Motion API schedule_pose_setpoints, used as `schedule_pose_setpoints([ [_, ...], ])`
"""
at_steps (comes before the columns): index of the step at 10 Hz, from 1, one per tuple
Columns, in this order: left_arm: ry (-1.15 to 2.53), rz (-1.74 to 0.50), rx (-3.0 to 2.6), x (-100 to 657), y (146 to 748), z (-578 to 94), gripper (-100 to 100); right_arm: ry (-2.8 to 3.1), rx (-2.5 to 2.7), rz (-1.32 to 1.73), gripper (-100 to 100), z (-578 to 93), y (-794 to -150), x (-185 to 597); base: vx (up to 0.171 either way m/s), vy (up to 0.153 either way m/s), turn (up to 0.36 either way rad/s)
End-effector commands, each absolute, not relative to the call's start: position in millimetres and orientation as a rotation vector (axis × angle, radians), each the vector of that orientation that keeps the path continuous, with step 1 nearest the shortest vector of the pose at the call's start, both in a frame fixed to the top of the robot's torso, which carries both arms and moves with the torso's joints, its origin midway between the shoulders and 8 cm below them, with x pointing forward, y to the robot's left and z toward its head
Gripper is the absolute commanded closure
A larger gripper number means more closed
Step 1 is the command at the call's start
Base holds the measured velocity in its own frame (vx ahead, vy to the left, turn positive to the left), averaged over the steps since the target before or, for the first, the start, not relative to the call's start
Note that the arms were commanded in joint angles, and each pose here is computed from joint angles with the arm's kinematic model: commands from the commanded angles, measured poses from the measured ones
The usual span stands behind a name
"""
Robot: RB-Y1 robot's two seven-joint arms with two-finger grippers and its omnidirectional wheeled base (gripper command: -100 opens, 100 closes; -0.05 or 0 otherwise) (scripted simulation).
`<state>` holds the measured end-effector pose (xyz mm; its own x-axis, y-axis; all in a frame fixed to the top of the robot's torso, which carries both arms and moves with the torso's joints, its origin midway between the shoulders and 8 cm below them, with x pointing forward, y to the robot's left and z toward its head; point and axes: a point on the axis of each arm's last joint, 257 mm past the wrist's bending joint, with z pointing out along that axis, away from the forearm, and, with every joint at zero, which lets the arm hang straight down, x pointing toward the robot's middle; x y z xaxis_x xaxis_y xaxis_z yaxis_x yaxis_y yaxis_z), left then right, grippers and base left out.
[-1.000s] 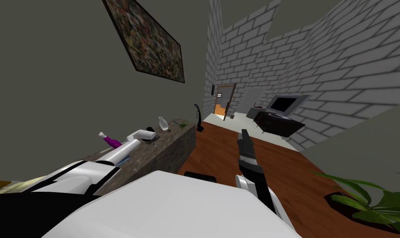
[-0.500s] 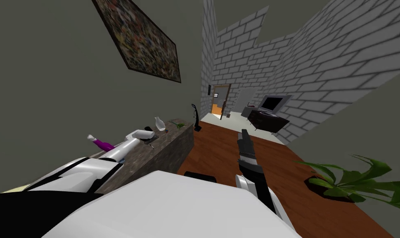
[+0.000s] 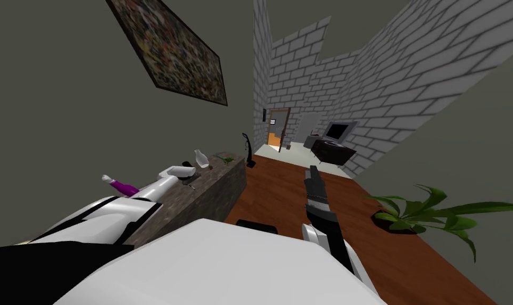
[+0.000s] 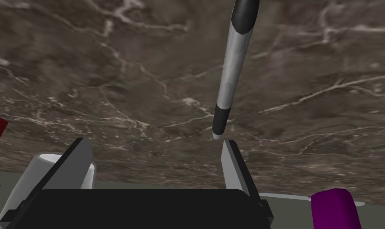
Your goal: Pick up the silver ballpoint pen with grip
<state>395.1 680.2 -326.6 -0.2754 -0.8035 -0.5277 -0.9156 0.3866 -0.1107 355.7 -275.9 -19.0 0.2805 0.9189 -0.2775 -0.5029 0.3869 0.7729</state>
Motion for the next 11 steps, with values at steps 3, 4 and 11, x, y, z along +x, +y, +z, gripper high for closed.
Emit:
schedule_pose_setpoints([
  [3, 2.095, 0.282, -1.525, 395, 700, -322, -100, 0.801, 0.622, 1.039, 0, -19, -276, 356, -0.07, -0.023, -0.121],
  [4, 2.096, 0.312, -1.584, 375, 708, -335, -100, 0.8, 0.621, 1.039, 0, -19, -276, 356, -0.137, -0.038, -0.274],
  [11, 2.057, 0.335, -1.706, 345, 727, -348, -100, 0.801, 0.622, 1.039, 0, -19, -276, 356, -0.056, -0.027, -0.092],
])
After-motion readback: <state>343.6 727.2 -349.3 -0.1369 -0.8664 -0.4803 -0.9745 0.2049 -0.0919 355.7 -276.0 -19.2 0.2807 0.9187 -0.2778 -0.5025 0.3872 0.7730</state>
